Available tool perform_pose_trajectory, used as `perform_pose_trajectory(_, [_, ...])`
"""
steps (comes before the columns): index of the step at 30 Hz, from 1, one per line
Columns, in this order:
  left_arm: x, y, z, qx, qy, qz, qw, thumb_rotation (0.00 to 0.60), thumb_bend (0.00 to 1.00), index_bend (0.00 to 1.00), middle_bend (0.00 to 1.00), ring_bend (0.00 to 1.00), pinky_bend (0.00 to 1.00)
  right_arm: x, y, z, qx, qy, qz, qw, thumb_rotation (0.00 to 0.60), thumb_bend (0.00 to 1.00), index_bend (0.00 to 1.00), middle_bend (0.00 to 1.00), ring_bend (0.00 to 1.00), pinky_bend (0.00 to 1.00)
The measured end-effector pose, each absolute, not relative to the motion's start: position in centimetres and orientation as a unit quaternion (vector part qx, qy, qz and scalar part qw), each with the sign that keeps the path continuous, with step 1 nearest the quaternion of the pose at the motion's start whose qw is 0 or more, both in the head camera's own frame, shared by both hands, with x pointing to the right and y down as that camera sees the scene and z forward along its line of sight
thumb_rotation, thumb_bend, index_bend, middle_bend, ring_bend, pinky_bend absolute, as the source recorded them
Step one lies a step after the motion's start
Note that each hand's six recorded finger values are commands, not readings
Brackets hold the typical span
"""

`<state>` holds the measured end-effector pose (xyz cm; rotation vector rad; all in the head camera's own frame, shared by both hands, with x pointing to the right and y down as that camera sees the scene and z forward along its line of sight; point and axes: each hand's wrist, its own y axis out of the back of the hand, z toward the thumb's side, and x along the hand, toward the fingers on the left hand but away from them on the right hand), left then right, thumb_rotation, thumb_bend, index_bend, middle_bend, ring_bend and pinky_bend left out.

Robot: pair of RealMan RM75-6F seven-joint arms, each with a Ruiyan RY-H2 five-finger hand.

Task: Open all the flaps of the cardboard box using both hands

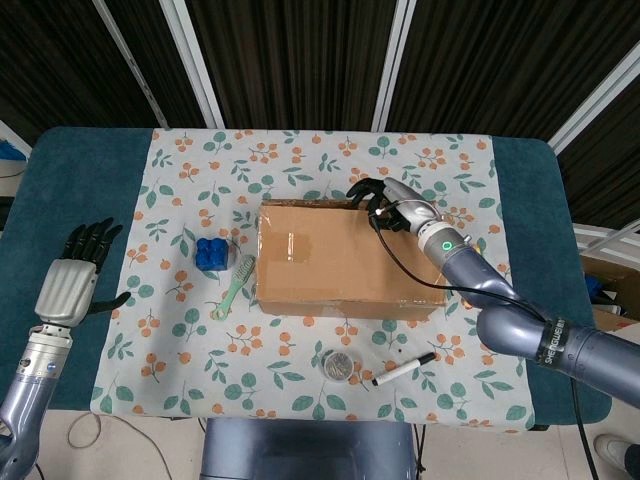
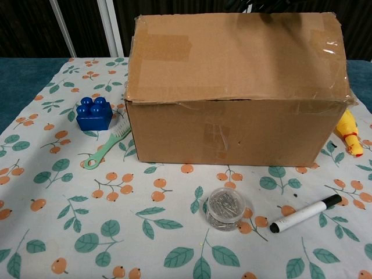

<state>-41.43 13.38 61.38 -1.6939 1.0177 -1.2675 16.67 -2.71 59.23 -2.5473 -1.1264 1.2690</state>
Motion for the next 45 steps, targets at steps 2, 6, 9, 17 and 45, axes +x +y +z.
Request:
perform_pose_trajectory(2, [-41.4,13.4,61.3,-0.666,0.399,-0.495,0.389,0.6,0.13,0.0,0.0,0.0,0.0,16.5,-2.6,58.7,-0.834,-0.364,0.412,0.042,0.6,0.94,0.32,0.35,0.4,0.61])
perform_pose_trajectory(6, [-41.3,13.5,61.4,-0.669,0.397,-0.494,0.389,0.6,0.13,0.0,0.0,0.0,0.0,16.3,-2.3,57.6,-0.838,-0.355,0.411,0.044,0.6,0.94,0.32,0.35,0.4,0.61])
perform_pose_trajectory(9, [-41.2,13.5,61.3,-0.669,0.398,-0.492,0.39,0.6,0.13,0.0,0.0,0.0,0.0,16.1,-1.9,56.9,-0.842,-0.346,0.411,0.044,0.6,0.94,0.32,0.35,0.4,0.64])
perform_pose_trajectory(17, [-41.1,13.6,61.5,-0.675,0.399,-0.484,0.389,0.6,0.13,0.0,0.0,0.0,0.0,14.8,0.3,55.2,-0.858,-0.314,0.405,0.038,0.6,0.94,0.32,0.35,0.4,0.65])
perform_pose_trajectory(45, [-40.9,13.7,61.6,-0.679,0.397,-0.481,0.389,0.6,0.13,0.0,0.0,0.0,0.0,12.8,0.9,51.1,-0.87,-0.261,0.417,0.033,0.6,0.94,0.32,0.35,0.4,0.65])
